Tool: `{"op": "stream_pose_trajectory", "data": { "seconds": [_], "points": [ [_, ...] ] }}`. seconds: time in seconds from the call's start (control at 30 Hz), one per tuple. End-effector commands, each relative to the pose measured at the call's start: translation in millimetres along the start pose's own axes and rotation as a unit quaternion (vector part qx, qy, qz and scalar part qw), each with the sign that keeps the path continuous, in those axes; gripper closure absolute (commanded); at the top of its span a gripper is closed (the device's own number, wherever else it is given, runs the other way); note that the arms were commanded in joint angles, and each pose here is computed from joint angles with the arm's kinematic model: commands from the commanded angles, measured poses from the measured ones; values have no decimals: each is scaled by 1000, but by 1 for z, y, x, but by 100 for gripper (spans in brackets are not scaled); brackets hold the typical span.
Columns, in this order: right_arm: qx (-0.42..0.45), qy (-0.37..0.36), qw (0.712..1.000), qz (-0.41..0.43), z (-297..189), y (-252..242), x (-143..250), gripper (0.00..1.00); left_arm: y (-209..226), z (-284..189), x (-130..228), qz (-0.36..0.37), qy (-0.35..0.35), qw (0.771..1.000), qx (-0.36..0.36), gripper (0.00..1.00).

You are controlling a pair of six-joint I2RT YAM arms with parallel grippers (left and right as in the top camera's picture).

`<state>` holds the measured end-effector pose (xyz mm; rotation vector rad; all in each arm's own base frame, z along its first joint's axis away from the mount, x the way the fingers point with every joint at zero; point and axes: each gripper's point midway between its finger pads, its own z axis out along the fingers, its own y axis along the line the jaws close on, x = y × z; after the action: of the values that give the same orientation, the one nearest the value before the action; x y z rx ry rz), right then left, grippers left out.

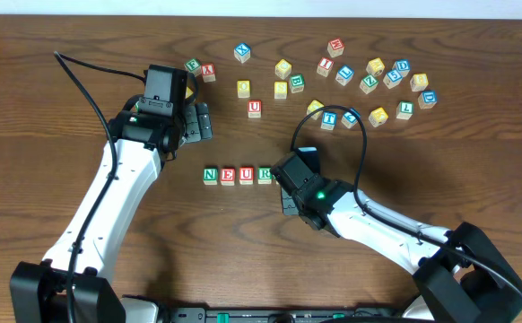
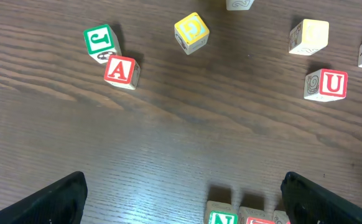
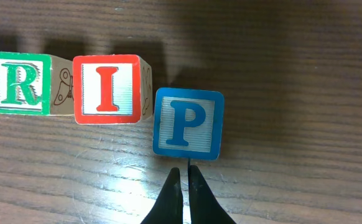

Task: Spell out NEURIPS
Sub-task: 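Rotate the P block upright and align it beside the red I, then open the right gripper and raise it off the P block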

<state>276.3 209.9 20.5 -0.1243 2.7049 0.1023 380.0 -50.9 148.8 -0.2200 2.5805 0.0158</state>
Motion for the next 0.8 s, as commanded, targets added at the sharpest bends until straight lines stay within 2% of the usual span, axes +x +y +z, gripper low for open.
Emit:
{"op": "stream_pose_trajectory", "data": {
  "seconds": [0.0, 0.77],
  "points": [
    [3, -13, 1000, -9, -2, 4, -6, 99, -2, -13, -14, -4, -23, 1000, 6, 2],
    [9, -21, 1000, -6, 9, -2, -14, 99, -1, -13, -14, -4, -22, 1000, 6, 2]
  ]
}}
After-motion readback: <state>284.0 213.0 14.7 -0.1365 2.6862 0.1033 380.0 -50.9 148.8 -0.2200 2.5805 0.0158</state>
